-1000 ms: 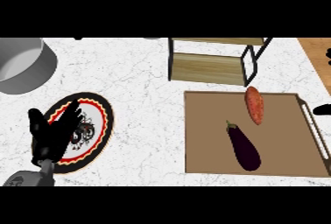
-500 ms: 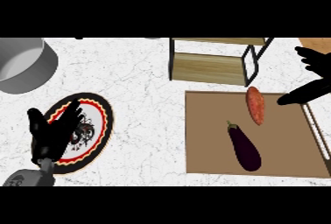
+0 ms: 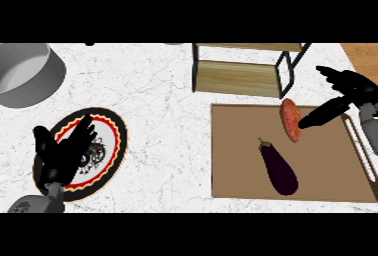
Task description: Pick the sweet potato from the tray and place it in the tiered shelf
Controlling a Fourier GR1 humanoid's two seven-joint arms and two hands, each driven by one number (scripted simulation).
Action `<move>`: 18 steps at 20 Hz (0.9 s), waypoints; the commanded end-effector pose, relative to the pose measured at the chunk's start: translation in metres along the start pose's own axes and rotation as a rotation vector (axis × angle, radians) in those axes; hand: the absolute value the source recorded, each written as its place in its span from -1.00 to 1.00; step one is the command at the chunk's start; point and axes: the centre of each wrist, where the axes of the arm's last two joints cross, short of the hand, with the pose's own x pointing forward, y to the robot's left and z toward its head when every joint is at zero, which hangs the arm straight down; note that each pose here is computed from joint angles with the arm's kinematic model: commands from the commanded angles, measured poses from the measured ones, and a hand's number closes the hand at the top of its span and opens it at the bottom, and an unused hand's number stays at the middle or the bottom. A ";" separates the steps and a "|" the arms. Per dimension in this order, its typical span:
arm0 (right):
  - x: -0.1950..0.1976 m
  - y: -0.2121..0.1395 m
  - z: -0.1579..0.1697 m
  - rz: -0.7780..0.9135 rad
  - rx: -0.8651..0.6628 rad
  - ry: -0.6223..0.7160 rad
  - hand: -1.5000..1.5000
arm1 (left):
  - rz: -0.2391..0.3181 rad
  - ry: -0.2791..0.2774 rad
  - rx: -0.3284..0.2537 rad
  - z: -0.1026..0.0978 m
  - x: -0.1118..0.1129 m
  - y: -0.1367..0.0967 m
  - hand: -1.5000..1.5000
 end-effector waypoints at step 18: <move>-0.030 0.057 -0.025 0.105 -0.079 0.107 -1.00 | 0.008 0.069 0.003 -0.004 -0.016 -0.008 0.00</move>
